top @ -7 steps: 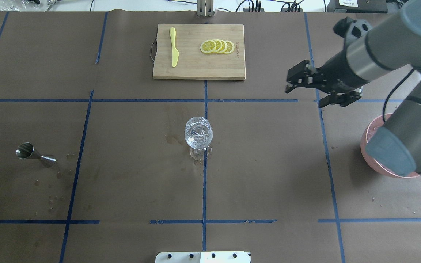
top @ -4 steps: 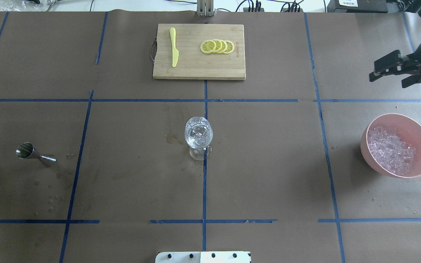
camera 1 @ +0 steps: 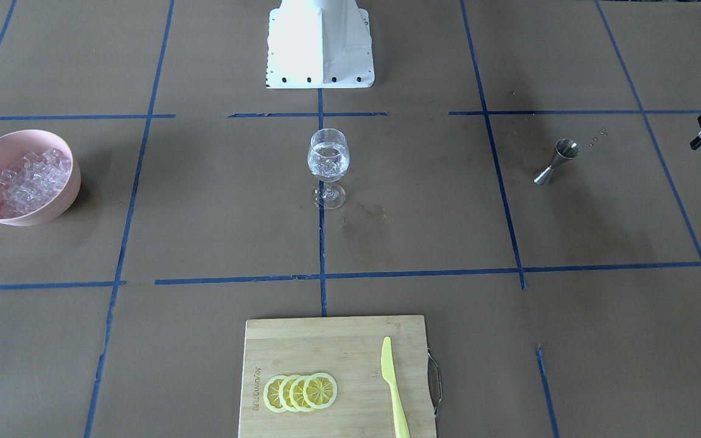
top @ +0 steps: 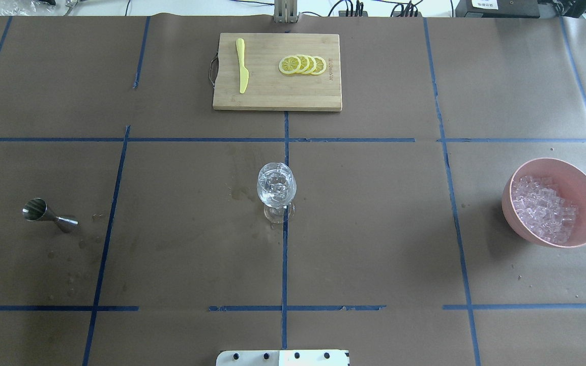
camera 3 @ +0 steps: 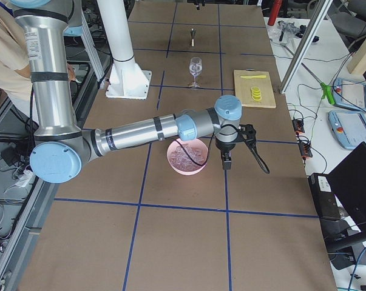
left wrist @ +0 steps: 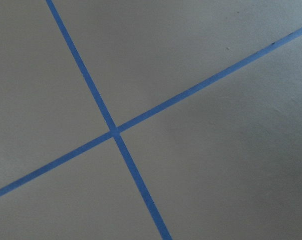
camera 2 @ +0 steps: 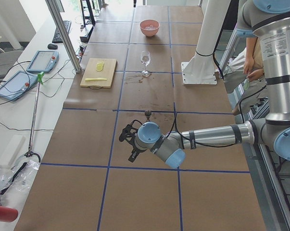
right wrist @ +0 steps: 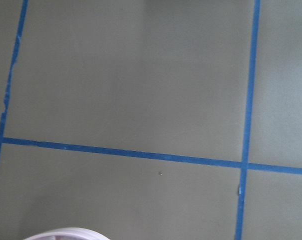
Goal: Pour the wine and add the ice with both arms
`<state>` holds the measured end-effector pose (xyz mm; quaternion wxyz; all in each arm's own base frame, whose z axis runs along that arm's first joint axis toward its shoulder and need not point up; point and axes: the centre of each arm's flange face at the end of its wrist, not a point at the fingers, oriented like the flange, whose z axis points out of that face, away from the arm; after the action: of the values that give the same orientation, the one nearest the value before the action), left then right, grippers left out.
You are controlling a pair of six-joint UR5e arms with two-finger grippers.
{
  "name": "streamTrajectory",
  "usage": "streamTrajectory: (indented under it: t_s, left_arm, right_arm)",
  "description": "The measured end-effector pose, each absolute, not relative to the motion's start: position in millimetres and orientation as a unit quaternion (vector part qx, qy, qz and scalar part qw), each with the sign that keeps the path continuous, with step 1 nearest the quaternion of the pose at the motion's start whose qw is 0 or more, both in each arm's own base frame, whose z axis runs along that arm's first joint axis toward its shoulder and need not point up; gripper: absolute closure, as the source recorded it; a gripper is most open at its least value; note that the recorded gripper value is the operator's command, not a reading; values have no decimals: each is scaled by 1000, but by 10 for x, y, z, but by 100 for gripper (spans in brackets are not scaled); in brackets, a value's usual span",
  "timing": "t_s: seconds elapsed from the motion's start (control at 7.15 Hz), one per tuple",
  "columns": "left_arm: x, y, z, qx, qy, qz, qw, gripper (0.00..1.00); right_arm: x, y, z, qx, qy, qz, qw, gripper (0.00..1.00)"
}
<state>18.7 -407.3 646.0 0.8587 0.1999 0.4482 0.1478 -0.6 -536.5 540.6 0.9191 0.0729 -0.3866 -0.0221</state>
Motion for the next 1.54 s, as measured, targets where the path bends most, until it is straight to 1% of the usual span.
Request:
streamTrajectory:
  t_s: [0.14, 0.42, 0.7, 0.84, 1.12, 1.4, 1.54]
  left_arm:
    - [178, -4078, 6342, 190, 453, 152, 858, 0]
    - [13, -4177, 6233, 202, 404, 185, 873, 0]
    - [-433, -4388, 6097, 193, 347, 191, 898, 0]
    - [-751, -4406, 6087, 177, 337, 174, 908, 0]
    - [-1037, -4338, 6051, 156, 345, 143, 914, 0]
    - [-1060, -4284, 6035, 150, 347, 141, 915, 0]
    - [-1054, -4211, 6142, 146, 346, 139, 916, 0]
  right_arm:
    - [185, -5380, 5605, 74, -383, -30, 920, 0]
    - [363, -5378, 5802, 75, -381, -36, 921, 0]
    - [461, -5365, 5876, 74, -381, -32, 921, 0]
    - [502, -5350, 5899, 74, -383, -32, 920, 0]
    - [522, -5310, 5946, 74, -385, -37, 919, 0]
    - [526, -5271, 5991, 72, -385, -38, 919, 0]
    - [524, -5255, 6008, 71, -386, -38, 919, 0]
